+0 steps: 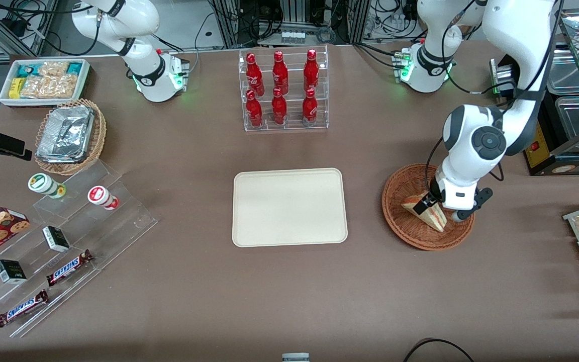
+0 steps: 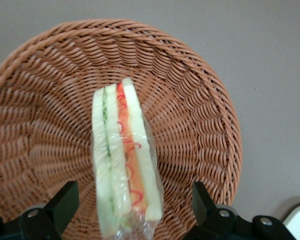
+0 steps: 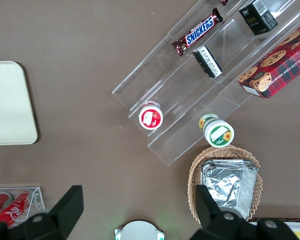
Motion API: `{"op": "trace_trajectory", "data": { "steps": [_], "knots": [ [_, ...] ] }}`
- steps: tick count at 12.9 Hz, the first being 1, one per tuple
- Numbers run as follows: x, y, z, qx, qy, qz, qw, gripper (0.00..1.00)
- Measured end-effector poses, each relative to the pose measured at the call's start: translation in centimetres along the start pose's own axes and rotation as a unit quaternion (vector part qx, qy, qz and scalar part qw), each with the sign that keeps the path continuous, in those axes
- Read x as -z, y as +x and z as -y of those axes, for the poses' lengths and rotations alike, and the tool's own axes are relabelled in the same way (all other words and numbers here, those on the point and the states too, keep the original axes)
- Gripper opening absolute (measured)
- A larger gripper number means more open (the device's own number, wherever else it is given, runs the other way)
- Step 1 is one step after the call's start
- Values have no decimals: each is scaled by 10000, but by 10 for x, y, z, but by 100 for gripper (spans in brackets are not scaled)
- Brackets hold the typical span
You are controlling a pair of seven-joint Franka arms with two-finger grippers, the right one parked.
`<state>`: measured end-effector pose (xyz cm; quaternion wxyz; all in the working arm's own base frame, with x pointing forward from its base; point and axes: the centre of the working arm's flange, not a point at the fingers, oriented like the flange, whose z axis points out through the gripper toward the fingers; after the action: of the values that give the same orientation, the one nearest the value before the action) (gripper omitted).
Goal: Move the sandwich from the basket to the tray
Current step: 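Lower the left gripper and grasp the wrapped sandwich upright, then lift the sandwich and carry it over the cream tray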
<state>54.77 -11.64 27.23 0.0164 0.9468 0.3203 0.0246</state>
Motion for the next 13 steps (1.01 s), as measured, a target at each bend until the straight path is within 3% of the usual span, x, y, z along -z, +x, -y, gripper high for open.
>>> {"op": "trace_trajectory", "data": {
  "steps": [1, 2, 5, 7, 9, 13],
  "knots": [
    [-7, 0, 0, 10, 8, 13, 10000, 100],
    [-12, 0, 1, 23, 22, 28, 10000, 91],
    [-21, 0, 3, 56, 79, 77, 9999, 53],
    [-19, 1, 2, 59, 61, 60, 9999, 37],
    [-7, 4, -2, 58, 21, 20, 10000, 30],
    [84, 10, -33, -84, 231, 156, 9996, 21]
  ]
}}
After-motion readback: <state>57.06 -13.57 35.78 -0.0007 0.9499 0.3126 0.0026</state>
